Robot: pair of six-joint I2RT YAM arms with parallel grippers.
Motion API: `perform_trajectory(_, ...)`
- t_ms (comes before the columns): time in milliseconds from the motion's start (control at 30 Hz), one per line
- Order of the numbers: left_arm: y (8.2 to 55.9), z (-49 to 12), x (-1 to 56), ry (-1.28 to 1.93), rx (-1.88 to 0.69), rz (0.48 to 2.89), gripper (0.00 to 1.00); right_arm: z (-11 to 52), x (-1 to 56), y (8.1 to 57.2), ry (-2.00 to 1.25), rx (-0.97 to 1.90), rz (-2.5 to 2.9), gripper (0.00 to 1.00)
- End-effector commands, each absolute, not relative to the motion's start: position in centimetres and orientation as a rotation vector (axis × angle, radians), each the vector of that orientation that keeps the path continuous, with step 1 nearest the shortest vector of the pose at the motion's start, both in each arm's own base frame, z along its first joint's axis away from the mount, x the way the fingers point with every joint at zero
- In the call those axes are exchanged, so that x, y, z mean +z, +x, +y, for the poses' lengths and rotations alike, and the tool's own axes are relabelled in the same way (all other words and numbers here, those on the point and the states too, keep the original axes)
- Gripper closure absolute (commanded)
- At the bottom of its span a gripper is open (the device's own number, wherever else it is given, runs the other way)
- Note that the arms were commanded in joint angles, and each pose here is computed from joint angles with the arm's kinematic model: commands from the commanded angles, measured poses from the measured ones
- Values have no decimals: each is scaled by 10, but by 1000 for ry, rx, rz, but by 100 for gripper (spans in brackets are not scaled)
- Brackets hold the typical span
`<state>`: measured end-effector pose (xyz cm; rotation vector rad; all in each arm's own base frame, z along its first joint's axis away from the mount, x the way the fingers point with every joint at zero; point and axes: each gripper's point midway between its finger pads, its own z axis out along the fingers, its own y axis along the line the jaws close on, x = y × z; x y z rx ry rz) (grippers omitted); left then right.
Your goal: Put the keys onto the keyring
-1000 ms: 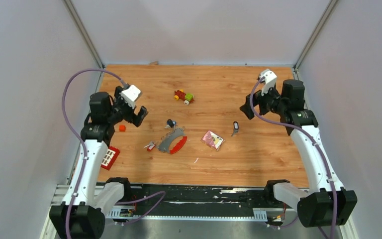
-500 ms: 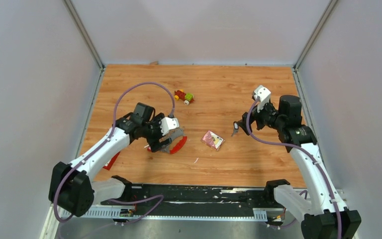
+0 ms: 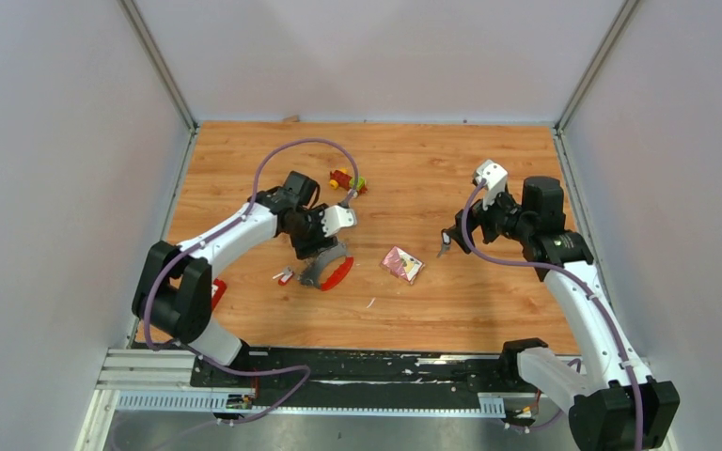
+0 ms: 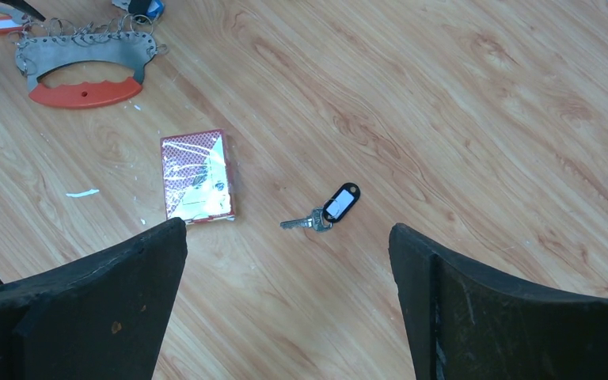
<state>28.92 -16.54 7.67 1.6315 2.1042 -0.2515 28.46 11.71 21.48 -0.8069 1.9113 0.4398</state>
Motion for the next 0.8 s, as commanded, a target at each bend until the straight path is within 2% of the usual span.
perform_trajectory(0,281,-159,69,1812,-254,2054,34,118,219,286,-831,421,1874,0)
perform_trajectory(200,268,-151,52,1956,-249,1962,28,118,216,286,-839,422,1884,0)
perform_trajectory(333,264,-146,47,1980,-213,1918,28,119,213,286,-847,425,1891,0)
perform_trajectory(533,268,-131,33,2034,-103,1894,40,120,203,289,-862,423,1927,0)
perform_trajectory(767,271,-135,37,1933,-98,1910,67,118,198,290,-867,412,1942,0)
